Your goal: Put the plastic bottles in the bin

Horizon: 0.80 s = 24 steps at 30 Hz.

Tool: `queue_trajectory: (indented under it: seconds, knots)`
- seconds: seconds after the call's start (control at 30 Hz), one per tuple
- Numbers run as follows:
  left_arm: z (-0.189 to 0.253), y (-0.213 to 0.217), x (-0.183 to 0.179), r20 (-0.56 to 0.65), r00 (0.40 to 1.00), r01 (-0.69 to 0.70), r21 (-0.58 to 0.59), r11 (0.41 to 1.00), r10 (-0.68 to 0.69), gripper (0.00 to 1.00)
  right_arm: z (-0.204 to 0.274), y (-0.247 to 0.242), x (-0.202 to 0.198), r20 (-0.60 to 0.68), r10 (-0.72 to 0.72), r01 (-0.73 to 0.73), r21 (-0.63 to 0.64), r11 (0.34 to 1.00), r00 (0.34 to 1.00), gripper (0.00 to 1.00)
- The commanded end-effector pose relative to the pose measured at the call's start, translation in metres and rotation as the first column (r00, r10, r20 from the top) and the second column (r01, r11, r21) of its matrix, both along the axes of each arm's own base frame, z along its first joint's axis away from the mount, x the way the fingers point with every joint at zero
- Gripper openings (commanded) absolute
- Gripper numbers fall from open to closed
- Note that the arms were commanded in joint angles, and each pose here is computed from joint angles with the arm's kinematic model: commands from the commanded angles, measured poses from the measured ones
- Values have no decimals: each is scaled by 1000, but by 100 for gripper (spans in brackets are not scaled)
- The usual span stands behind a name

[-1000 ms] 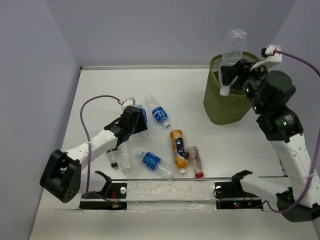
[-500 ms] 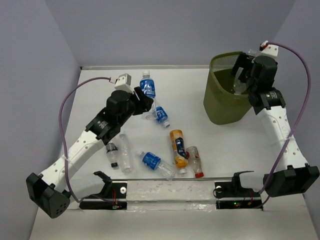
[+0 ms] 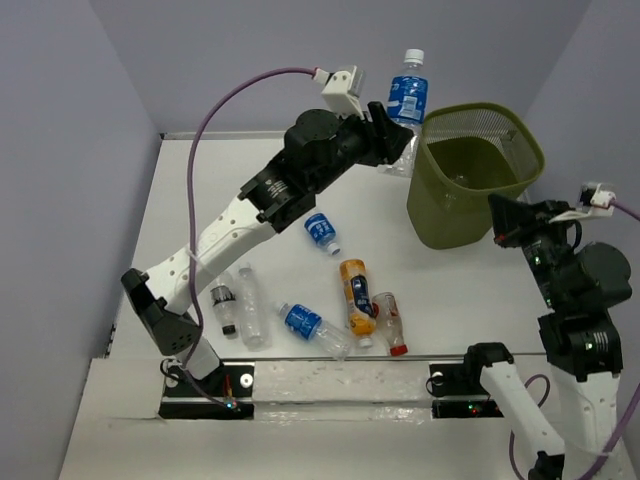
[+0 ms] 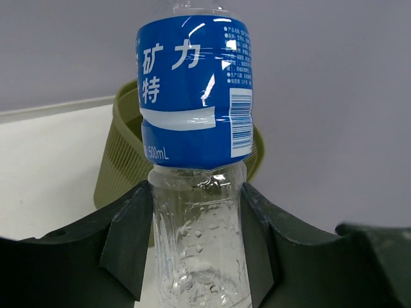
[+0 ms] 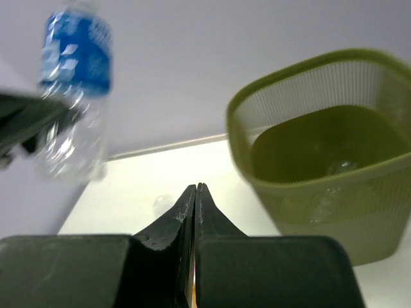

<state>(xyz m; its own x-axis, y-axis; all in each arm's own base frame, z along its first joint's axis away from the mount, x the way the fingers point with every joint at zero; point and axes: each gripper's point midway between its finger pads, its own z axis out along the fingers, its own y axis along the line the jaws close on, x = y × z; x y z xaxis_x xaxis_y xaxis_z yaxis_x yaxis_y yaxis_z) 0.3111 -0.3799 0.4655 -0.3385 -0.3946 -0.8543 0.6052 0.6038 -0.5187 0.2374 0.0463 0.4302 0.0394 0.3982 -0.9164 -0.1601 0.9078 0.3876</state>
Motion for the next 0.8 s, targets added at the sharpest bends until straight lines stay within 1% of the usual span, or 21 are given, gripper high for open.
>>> queue_trajectory:
  seconds: [0.0,0.03,0.1,0.13,0.17,0.2,0.23,0.27,0.3,0.37,0.4,0.43,0.47,0.5,0.57,0.6,0.63,0.67,0.7,0.73,0.77]
  knots:
    - [39,-45,1,133,988,77,-33,996,-72,40,-59,49,-44,-83,296,-290,84,953,951,0]
    - [58,-48,0,167,983,85,-63,994,-74,40,-75,50,-52,-126,306,-296,92,951,944,0]
    - [66,-64,4,201,976,104,-85,991,-85,40,-100,52,-62,-177,325,-312,98,945,929,0]
    - [51,-82,12,194,976,119,-67,991,-104,40,-103,51,-72,-167,328,-316,95,944,930,0]
    - [67,-85,13,228,968,128,-105,986,-101,40,-111,52,-77,-187,334,-321,98,942,924,0]
    - [54,-103,19,226,965,157,-95,983,-133,40,-118,52,-81,-196,336,-322,99,942,921,0]
    - [52,-109,23,232,964,160,-106,981,-133,40,-119,51,-85,-193,337,-324,98,941,922,0]
    - [66,-111,23,266,956,168,-147,975,-125,40,-120,52,-91,-187,343,-330,99,939,921,0]
    - [66,-116,27,274,954,170,-157,973,-122,40,-122,52,-94,-187,347,-334,101,937,919,0]
    - [60,-131,38,288,951,168,-181,969,-111,40,-128,55,-99,-200,364,-349,109,931,909,0]
    - [43,-144,48,272,956,163,-175,971,-111,40,-130,55,-100,-203,367,-352,108,930,908,0]
    - [51,-145,49,295,950,169,-201,965,-105,41,-133,55,-101,-210,370,-354,111,929,905,0]
    - [47,-149,52,294,950,168,-205,964,-103,41,-134,55,-101,-211,370,-354,109,929,905,0]
    - [32,-158,58,283,953,168,-199,966,-107,43,-135,56,-102,-214,375,-359,109,927,902,0]
    - [27,-164,62,291,951,168,-209,963,-103,50,-136,57,-103,-214,379,-364,106,925,900,0]
    - [19,-168,66,284,953,168,-206,964,-105,62,-138,57,-103,-220,384,-369,107,923,897,0]
    - [16,-170,67,285,953,166,-205,965,-103,71,-139,58,-103,-222,387,-372,105,922,895,0]
    - [17,-170,68,291,951,165,-211,964,-99,88,-140,58,-102,-229,388,-373,104,922,893,0]
    - [17,-170,69,294,951,163,-208,965,-97,89,-142,58,-101,-233,389,-375,103,921,892,0]
    - [15,-172,70,299,949,163,-199,966,-99,98,-144,59,-99,-242,391,-378,100,921,888,0]
    - [21,-170,67,310,945,167,-199,966,-99,99,-145,60,-98,-248,396,-383,100,918,884,0]
